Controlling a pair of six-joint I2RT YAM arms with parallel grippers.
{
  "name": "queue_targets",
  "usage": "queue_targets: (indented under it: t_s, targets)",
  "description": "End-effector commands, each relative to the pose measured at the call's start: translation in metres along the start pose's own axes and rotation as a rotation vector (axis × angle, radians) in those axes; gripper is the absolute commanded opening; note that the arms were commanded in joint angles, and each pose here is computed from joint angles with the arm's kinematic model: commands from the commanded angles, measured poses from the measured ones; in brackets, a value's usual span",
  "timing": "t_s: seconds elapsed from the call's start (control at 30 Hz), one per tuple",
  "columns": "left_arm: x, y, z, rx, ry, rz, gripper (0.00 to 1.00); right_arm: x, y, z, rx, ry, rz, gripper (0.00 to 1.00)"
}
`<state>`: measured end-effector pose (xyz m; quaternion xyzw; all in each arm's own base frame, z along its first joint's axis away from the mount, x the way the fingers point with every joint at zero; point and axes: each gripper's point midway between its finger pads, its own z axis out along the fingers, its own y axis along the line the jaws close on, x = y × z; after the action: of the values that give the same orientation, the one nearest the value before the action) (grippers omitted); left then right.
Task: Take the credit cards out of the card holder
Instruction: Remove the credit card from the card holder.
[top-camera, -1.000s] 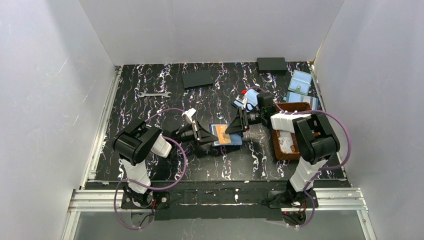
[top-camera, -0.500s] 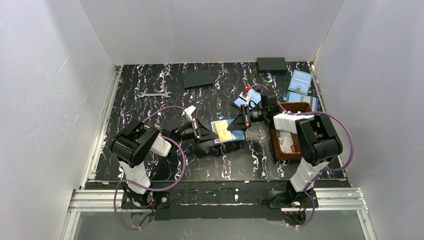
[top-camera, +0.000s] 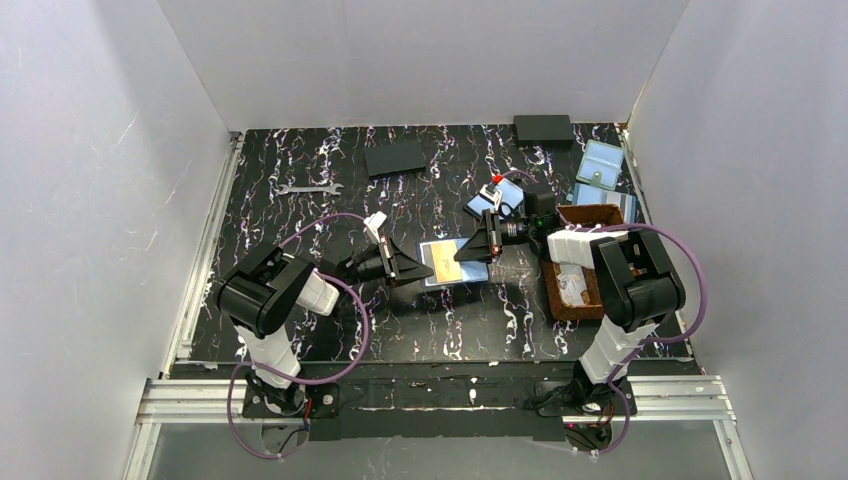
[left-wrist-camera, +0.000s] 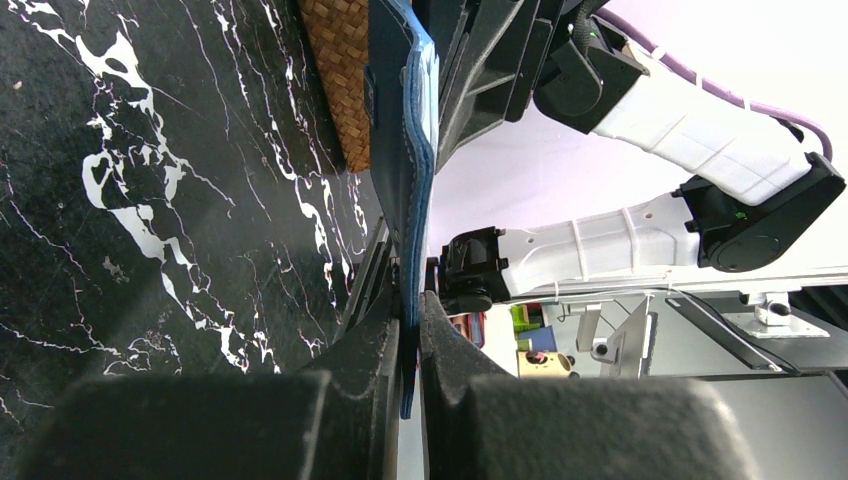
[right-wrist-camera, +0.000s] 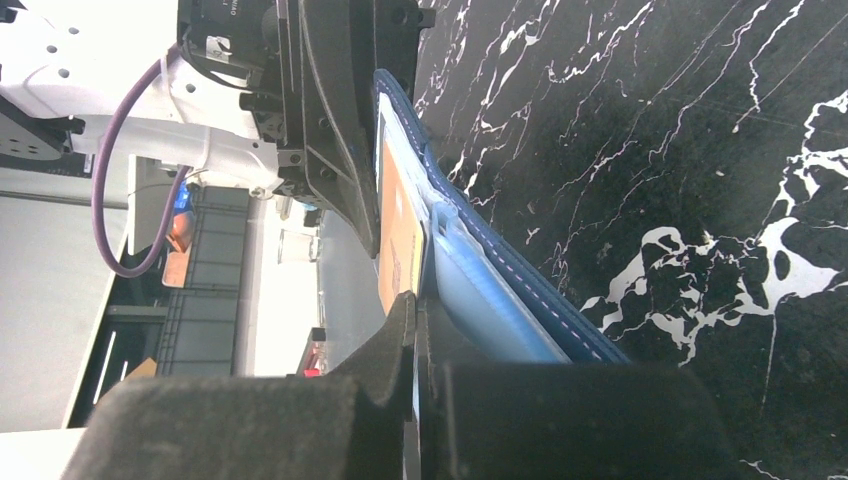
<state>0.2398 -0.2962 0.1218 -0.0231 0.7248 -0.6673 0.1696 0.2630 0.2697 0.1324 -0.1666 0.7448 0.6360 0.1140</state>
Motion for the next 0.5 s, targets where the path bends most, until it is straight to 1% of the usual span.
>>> queue_targets:
  t_s: [0.0,0.27,0.47]
  targets:
    - [-0.009,-0.021,-0.010,0.059,-0.028,0.086,0.00,-0.008,0.009,-0.008,-0.030,-0.036,-0.056,0.01]
    - [0.000,-0.005,-0.011,0.030,0.005,0.061,0.00,-0.016,0.013,-0.016,-0.035,-0.070,-0.066,0.01]
    - [0.000,-0.004,-0.014,0.030,0.008,0.062,0.00,-0.015,0.010,-0.016,-0.034,-0.068,-0.059,0.01]
